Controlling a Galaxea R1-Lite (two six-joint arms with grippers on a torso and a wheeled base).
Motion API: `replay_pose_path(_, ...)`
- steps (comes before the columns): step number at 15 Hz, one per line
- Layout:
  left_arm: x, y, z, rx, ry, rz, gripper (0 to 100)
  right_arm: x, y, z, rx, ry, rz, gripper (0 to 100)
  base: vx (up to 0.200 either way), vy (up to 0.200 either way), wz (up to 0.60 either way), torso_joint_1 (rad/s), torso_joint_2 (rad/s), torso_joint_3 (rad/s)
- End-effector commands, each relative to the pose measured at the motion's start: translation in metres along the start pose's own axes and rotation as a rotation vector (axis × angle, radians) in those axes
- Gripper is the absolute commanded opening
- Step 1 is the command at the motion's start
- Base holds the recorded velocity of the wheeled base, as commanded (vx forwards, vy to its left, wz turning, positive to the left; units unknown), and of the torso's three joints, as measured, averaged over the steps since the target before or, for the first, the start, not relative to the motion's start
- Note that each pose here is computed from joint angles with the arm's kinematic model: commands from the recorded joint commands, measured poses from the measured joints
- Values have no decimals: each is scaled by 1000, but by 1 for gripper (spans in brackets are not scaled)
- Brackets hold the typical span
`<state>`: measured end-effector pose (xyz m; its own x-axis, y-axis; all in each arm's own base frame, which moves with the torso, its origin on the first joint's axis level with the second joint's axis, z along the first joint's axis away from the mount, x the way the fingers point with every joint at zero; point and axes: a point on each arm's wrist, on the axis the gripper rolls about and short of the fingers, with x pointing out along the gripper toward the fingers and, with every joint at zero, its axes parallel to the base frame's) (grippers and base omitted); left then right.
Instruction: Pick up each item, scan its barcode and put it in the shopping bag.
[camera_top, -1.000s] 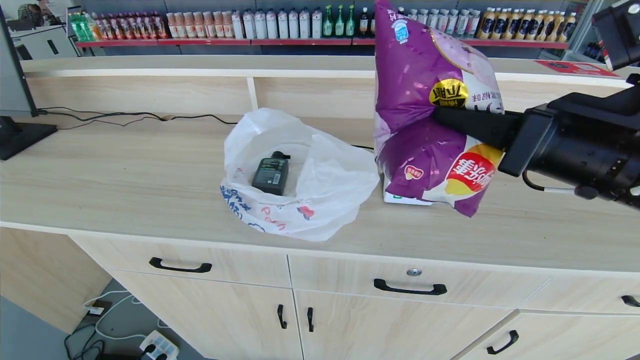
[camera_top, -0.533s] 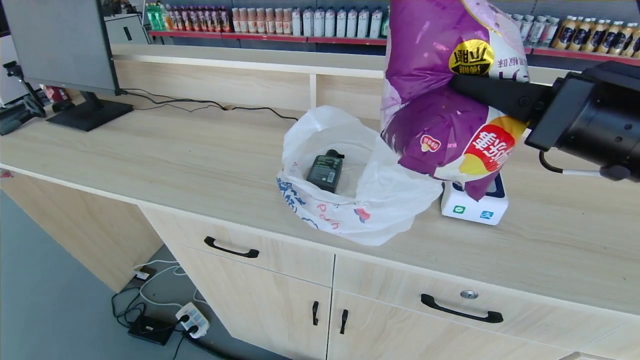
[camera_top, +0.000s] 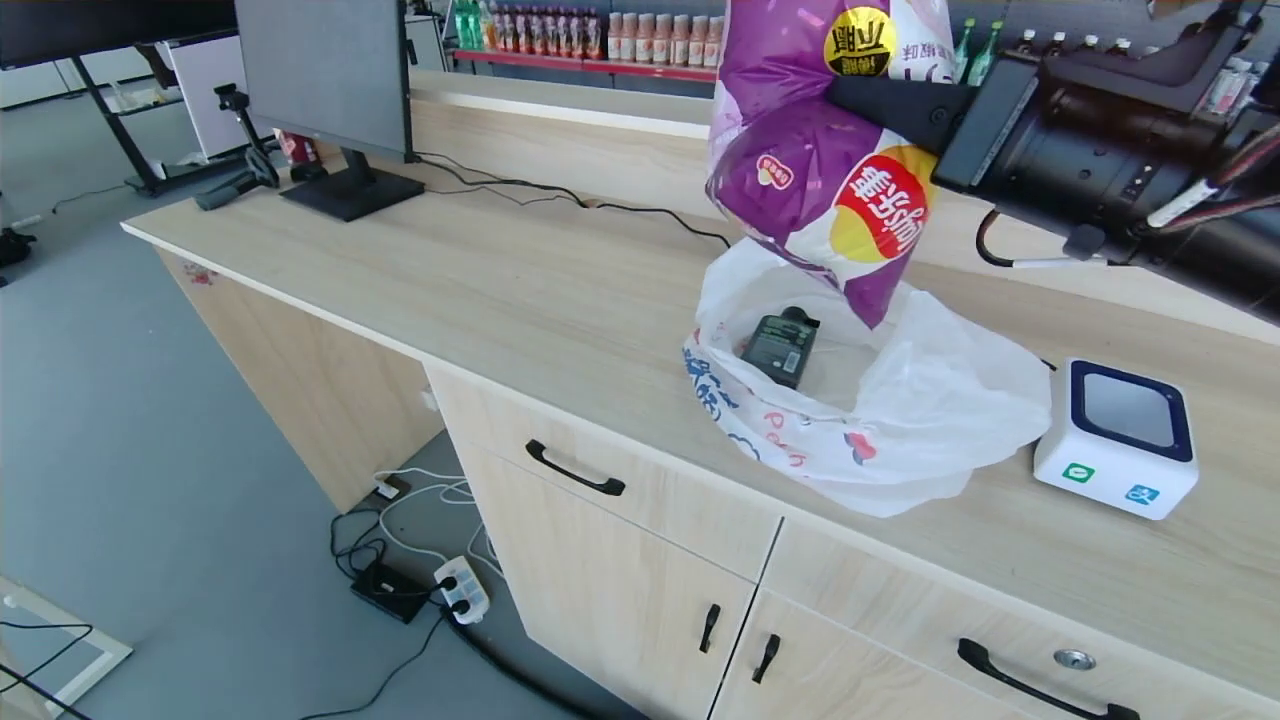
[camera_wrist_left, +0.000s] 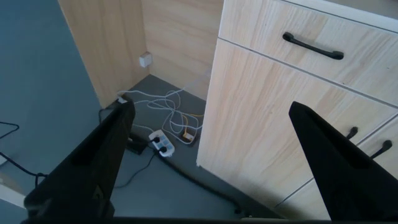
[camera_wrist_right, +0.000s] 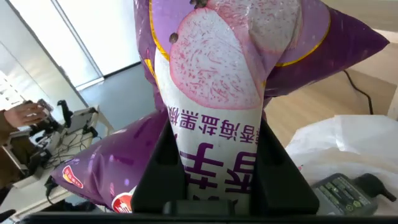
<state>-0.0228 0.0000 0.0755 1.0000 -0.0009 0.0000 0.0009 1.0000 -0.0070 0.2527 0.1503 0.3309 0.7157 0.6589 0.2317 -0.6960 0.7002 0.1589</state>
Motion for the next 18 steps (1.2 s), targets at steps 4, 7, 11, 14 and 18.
replay_pose_path(4,0,0,0,-1,0,1,100,77,-73,-82,44,-14,-82,0,0,0,0,0,0,0)
replay_pose_path(7,0,0,0,-1,0,2,100,78,-82,-92,47,-3,-99,0,0,0,0,0,0,0)
replay_pose_path(11,0,0,0,-1,2,-1,100,64,-120,-75,23,-24,-122,0,0,0,0,0,0,0)
replay_pose_path(14,0,0,0,-1,0,1,100,42,-122,-48,11,-17,-76,0,0,0,0,0,0,0)
replay_pose_path(18,0,0,0,-1,0,1,100,15,-119,-67,36,54,-117,0,0,0,0,0,0,0)
